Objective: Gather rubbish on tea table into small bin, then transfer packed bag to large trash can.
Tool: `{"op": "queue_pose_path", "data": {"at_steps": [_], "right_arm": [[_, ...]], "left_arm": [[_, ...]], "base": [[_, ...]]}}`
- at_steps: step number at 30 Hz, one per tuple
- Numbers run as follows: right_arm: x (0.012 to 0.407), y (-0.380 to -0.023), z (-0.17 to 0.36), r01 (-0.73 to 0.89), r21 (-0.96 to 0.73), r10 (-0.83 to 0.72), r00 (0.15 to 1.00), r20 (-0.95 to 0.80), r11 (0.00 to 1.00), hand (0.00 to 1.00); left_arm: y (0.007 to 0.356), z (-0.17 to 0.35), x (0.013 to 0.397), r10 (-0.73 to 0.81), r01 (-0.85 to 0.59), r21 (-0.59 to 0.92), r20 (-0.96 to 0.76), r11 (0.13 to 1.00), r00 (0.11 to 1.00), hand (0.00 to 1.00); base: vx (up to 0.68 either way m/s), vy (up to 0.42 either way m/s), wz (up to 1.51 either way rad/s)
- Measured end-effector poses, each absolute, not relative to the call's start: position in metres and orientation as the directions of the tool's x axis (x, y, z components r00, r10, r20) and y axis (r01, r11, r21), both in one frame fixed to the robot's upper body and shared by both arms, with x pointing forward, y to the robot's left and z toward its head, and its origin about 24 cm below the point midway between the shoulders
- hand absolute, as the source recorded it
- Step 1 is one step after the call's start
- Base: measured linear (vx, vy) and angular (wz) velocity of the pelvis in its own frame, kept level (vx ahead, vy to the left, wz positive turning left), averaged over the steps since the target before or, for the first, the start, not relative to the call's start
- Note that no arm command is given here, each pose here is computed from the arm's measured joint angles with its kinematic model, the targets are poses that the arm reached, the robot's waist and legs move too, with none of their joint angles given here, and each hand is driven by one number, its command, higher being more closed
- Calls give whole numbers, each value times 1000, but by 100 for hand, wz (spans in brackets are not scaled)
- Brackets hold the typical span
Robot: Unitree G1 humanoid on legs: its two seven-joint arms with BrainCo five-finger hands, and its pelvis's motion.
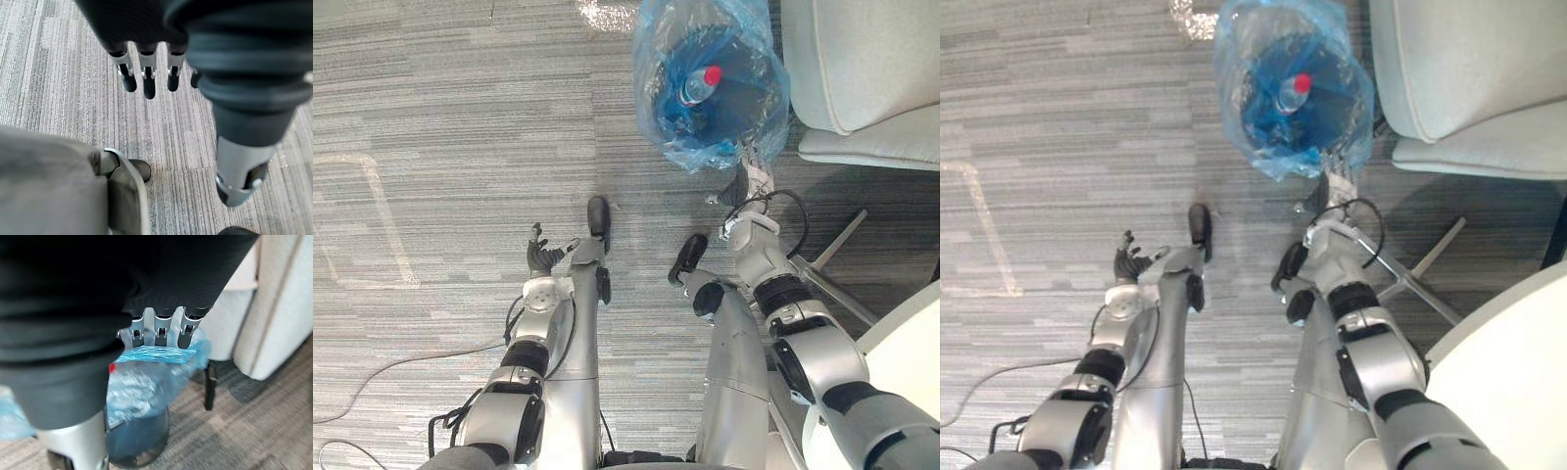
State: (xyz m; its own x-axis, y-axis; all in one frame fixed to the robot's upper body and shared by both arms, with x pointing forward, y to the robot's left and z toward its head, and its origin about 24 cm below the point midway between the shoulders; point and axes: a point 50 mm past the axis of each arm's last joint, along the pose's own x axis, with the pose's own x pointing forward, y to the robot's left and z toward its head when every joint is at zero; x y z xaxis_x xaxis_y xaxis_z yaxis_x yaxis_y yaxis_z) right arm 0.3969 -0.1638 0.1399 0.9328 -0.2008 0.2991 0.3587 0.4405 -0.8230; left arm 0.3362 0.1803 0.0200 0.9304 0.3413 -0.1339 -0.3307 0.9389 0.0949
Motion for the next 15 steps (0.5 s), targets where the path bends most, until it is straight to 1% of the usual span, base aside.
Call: {"op": "queue_pose_path", "data": {"at_steps": [1,7,12,15], "right_arm": [[397,-162,137,348,-838,-193,937,292,421,0],[395,-153,132,354,-829,-207,934,291,433,0],[386,-156,140,462,-766,-261,886,382,448,0],[381,-153,141,491,-735,-272,871,408,467,0]], "left_arm": [[180,20,337,341,-332,87,-136,939,930,0],[180,20,336,344,-336,80,-141,939,928,0],[181,19,336,354,-347,74,-156,935,922,0],[183,18,336,367,-361,67,-161,930,916,0]], "base": [[-27,-9,5],[-37,-10,3],[-39,-8,1],[-37,-12,-2]]}}
